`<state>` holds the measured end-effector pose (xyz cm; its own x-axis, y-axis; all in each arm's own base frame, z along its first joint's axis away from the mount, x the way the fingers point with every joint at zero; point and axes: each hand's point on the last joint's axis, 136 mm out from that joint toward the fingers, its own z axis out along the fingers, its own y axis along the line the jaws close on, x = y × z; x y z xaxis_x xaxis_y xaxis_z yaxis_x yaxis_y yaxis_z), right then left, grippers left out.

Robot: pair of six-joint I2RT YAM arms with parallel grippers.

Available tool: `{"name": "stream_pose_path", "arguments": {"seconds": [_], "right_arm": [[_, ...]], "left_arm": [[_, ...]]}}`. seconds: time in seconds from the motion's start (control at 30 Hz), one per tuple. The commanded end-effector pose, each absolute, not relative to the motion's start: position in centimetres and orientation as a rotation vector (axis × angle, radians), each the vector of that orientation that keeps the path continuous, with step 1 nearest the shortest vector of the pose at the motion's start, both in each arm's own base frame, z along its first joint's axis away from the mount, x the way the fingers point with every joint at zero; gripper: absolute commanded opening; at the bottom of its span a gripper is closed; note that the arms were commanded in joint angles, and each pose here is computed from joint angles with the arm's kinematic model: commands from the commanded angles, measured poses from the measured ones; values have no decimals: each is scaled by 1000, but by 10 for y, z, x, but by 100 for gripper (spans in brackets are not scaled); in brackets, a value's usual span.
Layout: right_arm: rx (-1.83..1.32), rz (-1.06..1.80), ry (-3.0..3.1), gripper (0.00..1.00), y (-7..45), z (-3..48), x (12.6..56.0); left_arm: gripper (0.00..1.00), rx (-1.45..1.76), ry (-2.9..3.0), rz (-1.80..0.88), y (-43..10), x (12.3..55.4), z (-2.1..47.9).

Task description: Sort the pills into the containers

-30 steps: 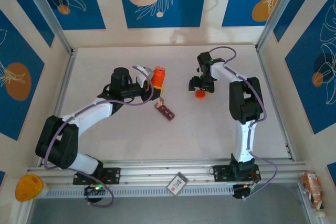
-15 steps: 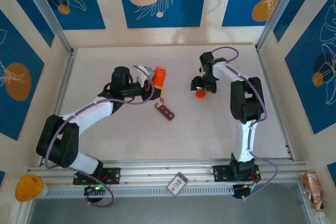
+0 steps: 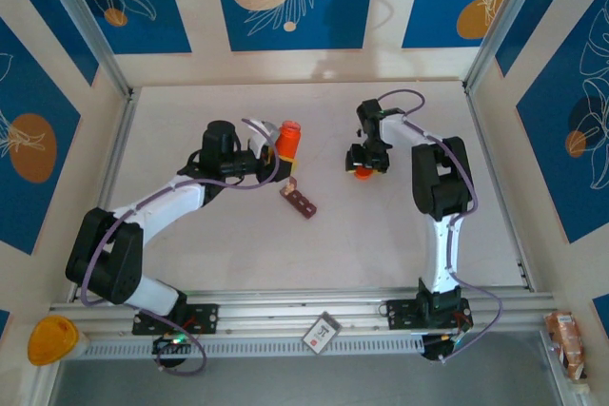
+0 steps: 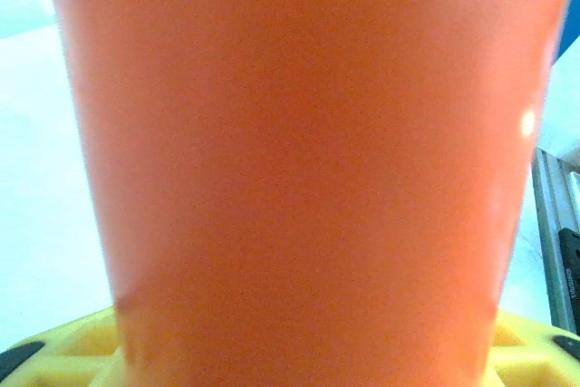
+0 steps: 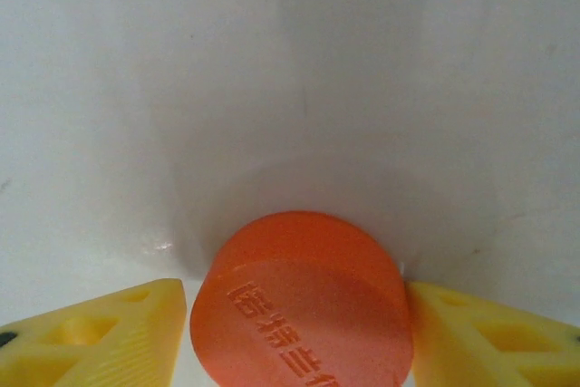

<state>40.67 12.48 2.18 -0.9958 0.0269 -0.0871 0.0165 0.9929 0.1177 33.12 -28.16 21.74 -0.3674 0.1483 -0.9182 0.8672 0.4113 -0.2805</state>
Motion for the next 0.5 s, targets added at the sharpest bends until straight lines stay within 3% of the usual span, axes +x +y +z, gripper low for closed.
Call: {"name": "stream_pose_path", "arguments": {"seconds": [0.0,0.2,0.47], "right_arm": [[26,182,3078,56,126,17,397],[1,227,3008,45,133,52,402],[-83,544,2797,44,169,159,414]], "left_arm": [[0,903,1727,-1046,-282,332,236],[0,922,1717,-1042,-283,331,232],[0,976,1646,-1017,-286,331,221]]}}
